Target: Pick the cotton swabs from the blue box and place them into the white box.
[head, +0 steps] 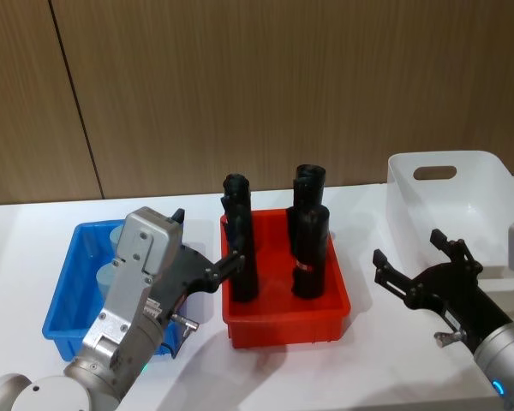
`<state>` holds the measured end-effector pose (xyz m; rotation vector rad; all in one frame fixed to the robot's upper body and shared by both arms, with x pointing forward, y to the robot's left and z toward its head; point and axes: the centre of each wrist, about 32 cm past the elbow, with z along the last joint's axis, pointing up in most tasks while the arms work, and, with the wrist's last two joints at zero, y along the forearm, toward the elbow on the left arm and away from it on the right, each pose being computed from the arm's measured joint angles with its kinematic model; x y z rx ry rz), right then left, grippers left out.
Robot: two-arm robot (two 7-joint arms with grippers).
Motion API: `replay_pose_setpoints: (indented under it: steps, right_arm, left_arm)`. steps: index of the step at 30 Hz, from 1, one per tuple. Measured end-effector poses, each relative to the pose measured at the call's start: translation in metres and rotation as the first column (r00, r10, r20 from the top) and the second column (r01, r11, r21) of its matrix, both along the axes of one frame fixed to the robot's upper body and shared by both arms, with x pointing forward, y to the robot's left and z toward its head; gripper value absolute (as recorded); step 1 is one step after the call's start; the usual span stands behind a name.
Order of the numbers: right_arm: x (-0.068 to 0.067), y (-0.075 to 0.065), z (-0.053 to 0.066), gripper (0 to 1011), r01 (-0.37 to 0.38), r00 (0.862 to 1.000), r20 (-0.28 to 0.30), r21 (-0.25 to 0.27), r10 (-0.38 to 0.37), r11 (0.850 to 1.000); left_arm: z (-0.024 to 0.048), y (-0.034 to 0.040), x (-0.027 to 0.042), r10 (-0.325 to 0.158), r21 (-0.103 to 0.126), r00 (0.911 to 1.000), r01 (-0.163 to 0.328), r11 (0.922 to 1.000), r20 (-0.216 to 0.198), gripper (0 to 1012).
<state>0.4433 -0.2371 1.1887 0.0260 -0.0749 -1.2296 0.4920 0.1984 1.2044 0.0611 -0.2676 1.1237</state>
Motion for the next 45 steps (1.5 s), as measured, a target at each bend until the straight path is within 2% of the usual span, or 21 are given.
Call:
replay_pose_setpoints:
  steps: [16, 26, 28, 34, 45]
  right_arm:
    - [0.0, 0.0, 0.0, 1002, 0.0, 1.0, 0.0, 0.0, 0.0, 1.0]
    - [0.0, 0.0, 0.0, 1002, 0.0, 1.0, 0.0, 0.0, 0.0, 1.0]
    - [0.0, 0.0, 0.0, 1001, 0.0, 1.0, 0.0, 0.0, 0.0, 1.0]
    - [0.0, 0.0, 0.0, 1001, 0.0, 1.0, 0.0, 0.0, 0.0, 1.0]
    - [0.0, 0.0, 0.0, 1001, 0.0, 1.0, 0.0, 0.0, 0.0, 1.0]
  left_arm:
    - [-0.0004, 0.0005, -0.001, 0.008, -0.005, 0.9999, -0.008, 1.0, -0.01, 1004]
    - [-0.0006, -0.001, -0.0026, 0.065, -0.037, 0.9972, -0.066, 0.9971, -0.036, 1004]
    - [-0.0007, -0.002, -0.0028, 0.097, -0.05, 0.9941, -0.099, 0.9938, -0.048, 1004]
    - [-0.0004, -0.0031, -0.002, 0.149, -0.075, 0.9863, -0.154, 0.9852, -0.071, 1004]
    - [-0.0031, 0.0012, 0.004, 0.245, -0.114, 0.9602, -0.26, 0.9588, -0.135, 1004]
